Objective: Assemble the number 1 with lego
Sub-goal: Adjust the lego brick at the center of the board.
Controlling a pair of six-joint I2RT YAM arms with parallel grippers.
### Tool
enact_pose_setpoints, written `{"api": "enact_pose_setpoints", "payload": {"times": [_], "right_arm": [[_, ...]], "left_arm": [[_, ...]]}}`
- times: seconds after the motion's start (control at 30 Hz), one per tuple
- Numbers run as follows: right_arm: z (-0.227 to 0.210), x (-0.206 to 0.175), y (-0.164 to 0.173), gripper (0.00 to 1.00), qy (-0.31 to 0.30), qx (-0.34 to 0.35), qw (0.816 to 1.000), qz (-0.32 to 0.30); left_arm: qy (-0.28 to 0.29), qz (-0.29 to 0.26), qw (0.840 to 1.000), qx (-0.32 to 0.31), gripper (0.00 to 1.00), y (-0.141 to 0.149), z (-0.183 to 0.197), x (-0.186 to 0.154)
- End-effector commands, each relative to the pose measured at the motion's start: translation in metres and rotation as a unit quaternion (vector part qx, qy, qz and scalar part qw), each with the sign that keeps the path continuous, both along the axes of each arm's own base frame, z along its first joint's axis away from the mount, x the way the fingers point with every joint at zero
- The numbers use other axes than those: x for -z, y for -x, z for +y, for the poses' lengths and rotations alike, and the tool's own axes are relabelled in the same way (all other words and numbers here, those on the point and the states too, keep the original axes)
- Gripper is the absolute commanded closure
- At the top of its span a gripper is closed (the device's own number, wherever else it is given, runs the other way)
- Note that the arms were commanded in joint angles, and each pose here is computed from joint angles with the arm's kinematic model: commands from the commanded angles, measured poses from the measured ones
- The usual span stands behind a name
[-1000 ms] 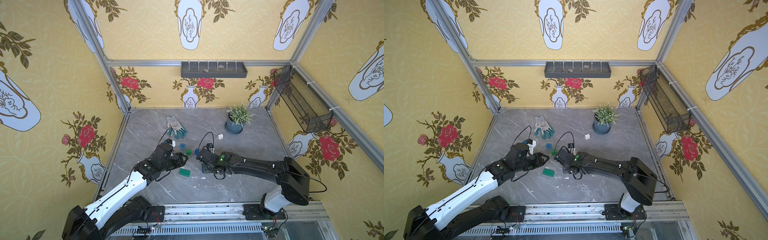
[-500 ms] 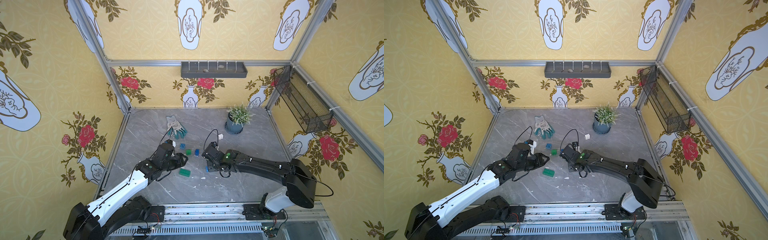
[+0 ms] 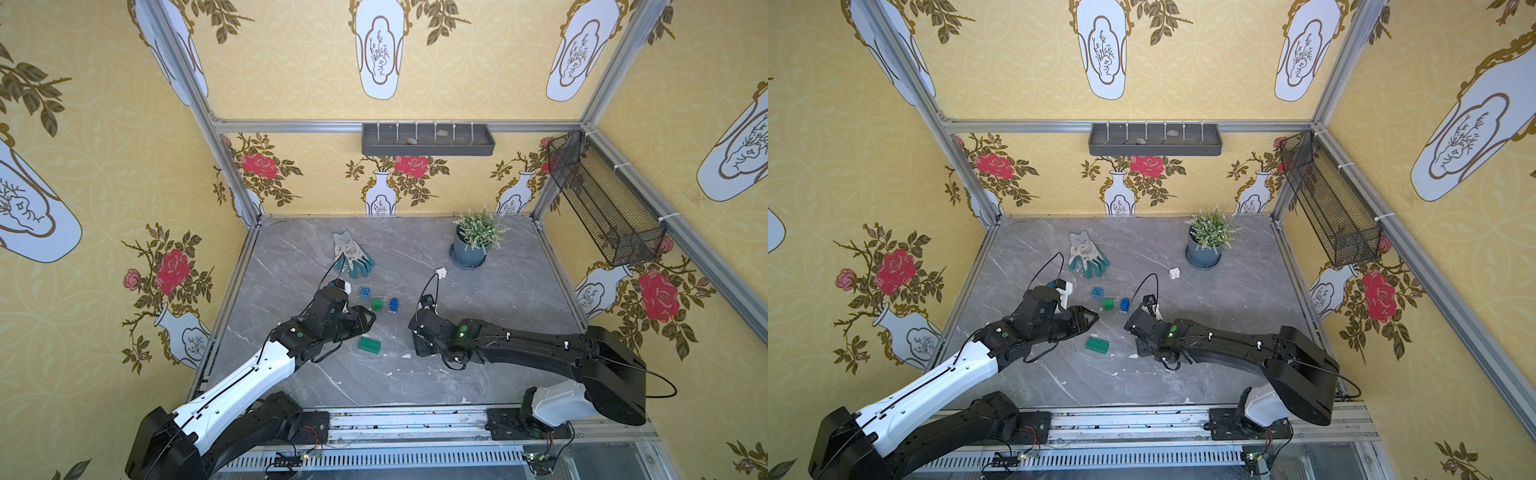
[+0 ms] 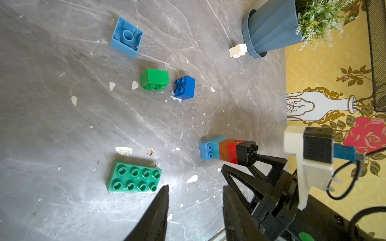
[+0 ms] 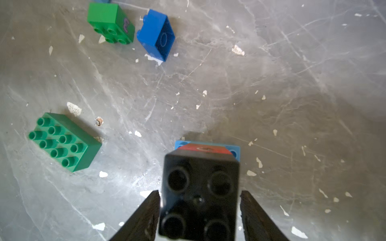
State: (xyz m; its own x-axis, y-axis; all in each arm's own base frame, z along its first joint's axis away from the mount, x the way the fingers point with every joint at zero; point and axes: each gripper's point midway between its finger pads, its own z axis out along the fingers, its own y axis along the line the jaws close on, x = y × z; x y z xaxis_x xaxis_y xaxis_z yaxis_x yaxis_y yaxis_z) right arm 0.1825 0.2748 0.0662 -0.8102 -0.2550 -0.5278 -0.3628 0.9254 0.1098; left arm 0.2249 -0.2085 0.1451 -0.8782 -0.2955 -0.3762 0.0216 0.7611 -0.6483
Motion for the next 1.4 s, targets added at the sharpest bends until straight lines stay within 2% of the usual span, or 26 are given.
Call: {"api": "enact_pose_setpoints", "payload": {"times": [0.0, 0.1, 0.33, 0.6, 1.37], "right_arm": [[0.007, -0.012, -0.012, 0.39, -0.035, 0.002, 0.998, -0.058], [0.011, -0.015, -0.013, 0.4, -0.057, -0.006, 0.994, -0.092], [0.017, -0.013, -0.018, 0.43, -0.093, -0.005, 0.988, -0.124], [0.016, -0.011, -0.023, 0.49, -0.096, -0.009, 0.984, -0.152], [0.014, 0.001, -0.023, 0.68, -0.075, -0.01, 0.989, -0.129]], "left_arm": [[0.001, -0.004, 1.0, -0.001, 0.56, -0.001, 0.0, 0.001], [0.001, -0.002, 1.0, 0.0, 0.56, -0.001, -0.001, 0.003], [0.001, -0.003, 1.0, -0.002, 0.56, -0.001, 0.001, 0.005], [-0.001, -0.004, 1.0, -0.005, 0.56, -0.002, 0.001, 0.005], [0.001, -0.006, 1.0, -0.012, 0.56, -0.005, 0.001, 0.006]]}}
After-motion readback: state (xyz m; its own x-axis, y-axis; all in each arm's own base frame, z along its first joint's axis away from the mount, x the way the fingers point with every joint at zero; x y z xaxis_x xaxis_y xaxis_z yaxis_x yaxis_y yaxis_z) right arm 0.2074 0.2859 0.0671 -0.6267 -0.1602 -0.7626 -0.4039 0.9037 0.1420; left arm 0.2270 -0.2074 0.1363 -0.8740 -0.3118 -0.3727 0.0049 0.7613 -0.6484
